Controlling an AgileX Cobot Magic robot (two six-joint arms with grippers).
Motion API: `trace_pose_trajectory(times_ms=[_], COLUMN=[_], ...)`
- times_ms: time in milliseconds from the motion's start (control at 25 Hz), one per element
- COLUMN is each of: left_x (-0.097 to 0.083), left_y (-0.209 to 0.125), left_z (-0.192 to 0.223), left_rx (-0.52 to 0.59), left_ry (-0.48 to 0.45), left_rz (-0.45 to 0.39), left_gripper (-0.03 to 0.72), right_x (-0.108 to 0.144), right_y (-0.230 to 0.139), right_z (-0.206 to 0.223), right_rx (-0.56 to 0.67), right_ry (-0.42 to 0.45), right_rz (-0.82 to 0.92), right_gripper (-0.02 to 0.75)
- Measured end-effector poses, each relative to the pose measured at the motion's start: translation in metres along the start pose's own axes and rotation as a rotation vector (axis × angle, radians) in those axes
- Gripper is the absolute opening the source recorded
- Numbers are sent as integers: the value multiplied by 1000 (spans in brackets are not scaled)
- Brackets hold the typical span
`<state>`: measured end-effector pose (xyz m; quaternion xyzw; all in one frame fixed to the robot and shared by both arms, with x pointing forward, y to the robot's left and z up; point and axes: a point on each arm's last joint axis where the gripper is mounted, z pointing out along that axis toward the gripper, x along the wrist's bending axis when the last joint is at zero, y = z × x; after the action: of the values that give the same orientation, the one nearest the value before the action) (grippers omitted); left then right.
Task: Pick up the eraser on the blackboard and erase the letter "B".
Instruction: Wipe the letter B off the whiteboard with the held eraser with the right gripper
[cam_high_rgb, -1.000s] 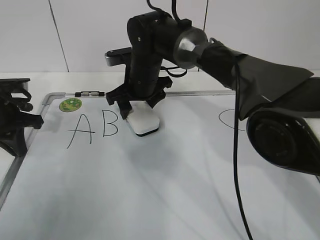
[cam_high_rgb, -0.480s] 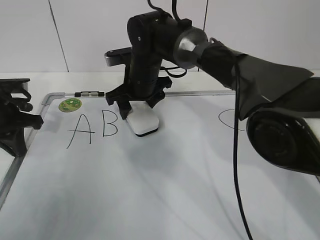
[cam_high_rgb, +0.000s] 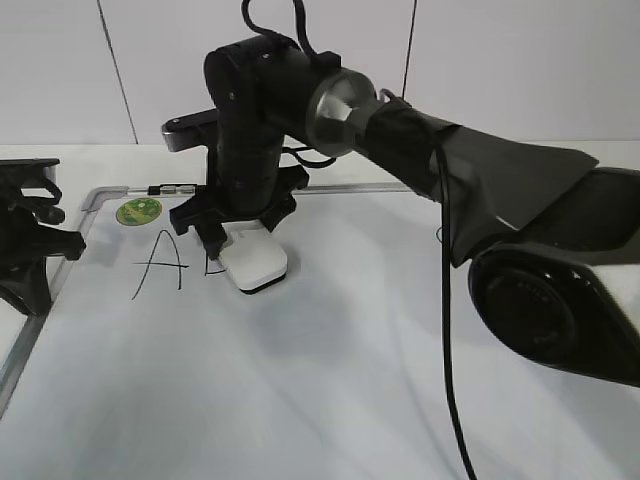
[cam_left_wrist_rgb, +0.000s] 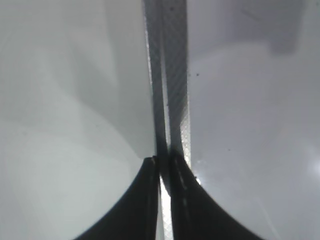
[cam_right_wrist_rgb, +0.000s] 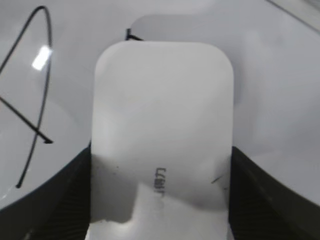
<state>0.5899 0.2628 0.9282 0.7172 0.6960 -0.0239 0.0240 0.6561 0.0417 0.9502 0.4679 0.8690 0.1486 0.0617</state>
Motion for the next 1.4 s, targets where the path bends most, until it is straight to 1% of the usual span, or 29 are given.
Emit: trace_pose_trajectory(times_ms=[440,920,1200,1400], left_x=[1,1,1,1], left_y=[-1,-1,-1,-1], left_z=[0,0,0,0], left_rx=[6,10,10,11], left_ry=[0,0,0,0], left_rz=[-1,-1,3,5], left_gripper=[20,20,20,20], right_x=[5,17,15,10], right_y=[-1,-2,-2,-1], right_z=[1,1,3,6], right_rx=[2,3,-5,-2], right_ry=[3,10,-53,-47], right_rz=[7,16,41,70], right_gripper=[543,543,543,543])
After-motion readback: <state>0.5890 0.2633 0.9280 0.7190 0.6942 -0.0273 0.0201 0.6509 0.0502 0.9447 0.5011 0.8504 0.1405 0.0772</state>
